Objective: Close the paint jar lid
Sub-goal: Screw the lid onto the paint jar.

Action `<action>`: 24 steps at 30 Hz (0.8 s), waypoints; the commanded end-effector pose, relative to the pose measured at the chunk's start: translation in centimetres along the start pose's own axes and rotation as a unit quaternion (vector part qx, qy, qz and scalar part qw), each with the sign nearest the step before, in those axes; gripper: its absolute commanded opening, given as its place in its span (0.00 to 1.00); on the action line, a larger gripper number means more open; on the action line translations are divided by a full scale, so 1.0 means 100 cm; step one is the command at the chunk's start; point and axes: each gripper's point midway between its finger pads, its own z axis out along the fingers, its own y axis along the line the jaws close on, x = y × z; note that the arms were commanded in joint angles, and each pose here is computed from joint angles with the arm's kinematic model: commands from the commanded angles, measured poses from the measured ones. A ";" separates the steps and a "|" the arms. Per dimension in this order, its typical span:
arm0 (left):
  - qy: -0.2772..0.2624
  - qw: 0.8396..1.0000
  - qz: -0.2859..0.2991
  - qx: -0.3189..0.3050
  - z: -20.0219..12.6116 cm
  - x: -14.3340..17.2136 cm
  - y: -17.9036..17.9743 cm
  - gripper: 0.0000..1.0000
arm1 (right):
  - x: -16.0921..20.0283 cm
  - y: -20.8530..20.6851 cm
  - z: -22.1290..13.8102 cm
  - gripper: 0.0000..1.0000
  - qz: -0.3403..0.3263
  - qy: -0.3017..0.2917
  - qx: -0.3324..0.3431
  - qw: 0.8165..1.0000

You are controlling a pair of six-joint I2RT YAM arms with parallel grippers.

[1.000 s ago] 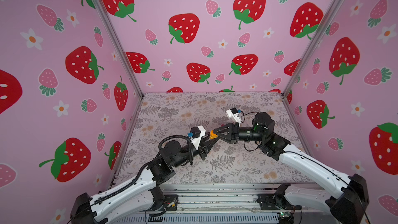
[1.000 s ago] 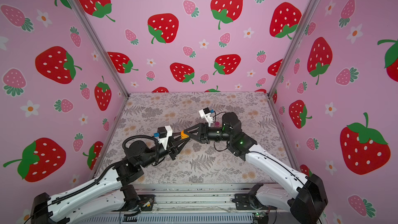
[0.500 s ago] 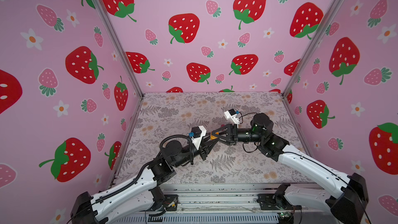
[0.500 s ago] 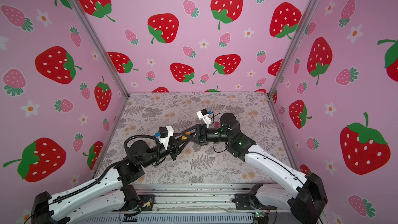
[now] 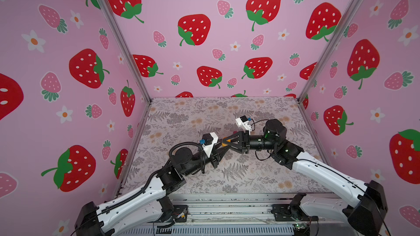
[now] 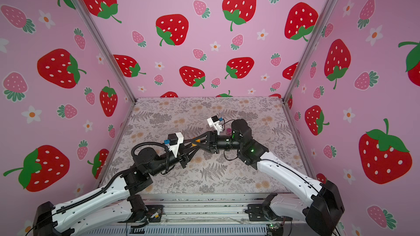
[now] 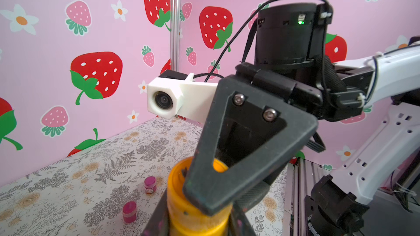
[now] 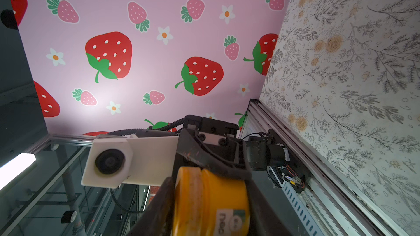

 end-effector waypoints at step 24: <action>-0.020 0.998 -0.007 0.051 -0.010 -0.024 -0.021 0.00 | -0.001 0.044 -0.014 0.55 -0.064 -0.018 -0.004 0.998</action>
